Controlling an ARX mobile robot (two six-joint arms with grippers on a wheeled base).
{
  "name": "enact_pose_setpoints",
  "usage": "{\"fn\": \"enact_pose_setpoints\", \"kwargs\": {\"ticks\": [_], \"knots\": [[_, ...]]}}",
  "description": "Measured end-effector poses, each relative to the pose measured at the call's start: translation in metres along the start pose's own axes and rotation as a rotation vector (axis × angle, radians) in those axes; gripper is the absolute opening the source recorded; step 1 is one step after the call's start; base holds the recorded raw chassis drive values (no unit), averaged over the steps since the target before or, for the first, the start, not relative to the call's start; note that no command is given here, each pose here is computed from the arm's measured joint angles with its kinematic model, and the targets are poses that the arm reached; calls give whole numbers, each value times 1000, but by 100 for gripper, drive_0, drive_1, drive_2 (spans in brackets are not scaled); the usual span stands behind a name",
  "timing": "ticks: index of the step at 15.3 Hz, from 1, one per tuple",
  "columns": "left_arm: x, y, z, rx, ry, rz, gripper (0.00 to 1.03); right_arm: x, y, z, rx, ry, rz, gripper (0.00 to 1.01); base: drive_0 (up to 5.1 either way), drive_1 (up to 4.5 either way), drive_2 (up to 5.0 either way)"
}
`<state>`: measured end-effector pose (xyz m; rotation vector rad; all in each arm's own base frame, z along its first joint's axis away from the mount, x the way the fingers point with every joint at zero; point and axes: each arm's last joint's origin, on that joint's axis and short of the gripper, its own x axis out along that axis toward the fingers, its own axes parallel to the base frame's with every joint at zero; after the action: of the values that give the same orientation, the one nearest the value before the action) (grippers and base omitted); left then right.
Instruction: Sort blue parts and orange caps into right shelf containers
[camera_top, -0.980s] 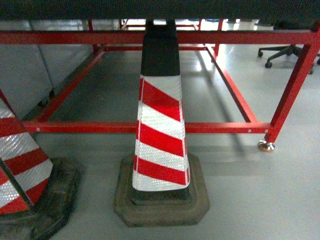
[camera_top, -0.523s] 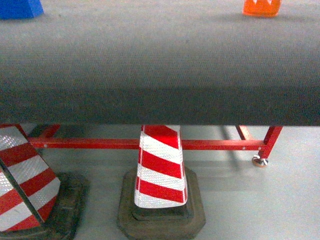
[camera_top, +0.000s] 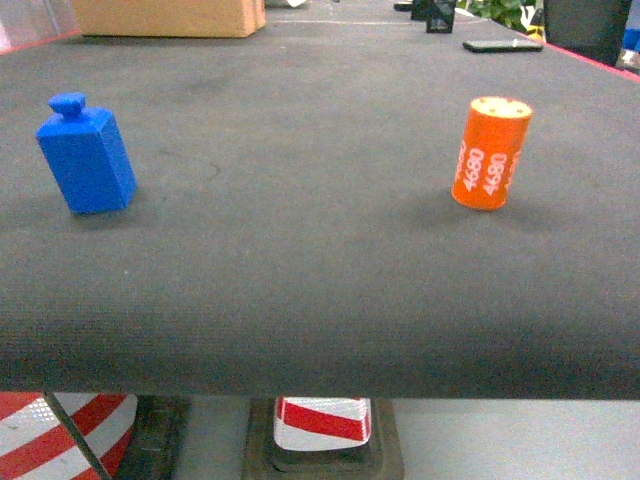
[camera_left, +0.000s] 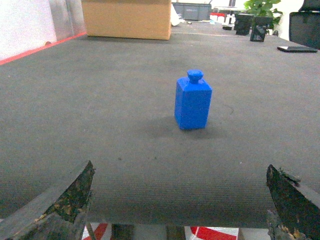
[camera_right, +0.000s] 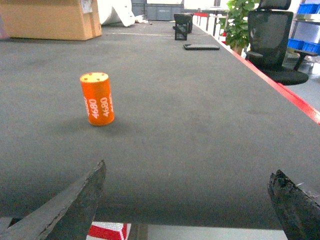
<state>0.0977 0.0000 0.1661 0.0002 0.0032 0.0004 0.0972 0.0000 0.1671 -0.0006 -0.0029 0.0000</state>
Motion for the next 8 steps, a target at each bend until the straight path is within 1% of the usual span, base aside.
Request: {"fn": "enact_pose_setpoints", "kwargs": {"ticks": [8], "knots": [[0, 0, 0, 0, 0, 2, 98, 0, 0, 0, 1, 2, 0, 98, 0, 0, 0]]}}
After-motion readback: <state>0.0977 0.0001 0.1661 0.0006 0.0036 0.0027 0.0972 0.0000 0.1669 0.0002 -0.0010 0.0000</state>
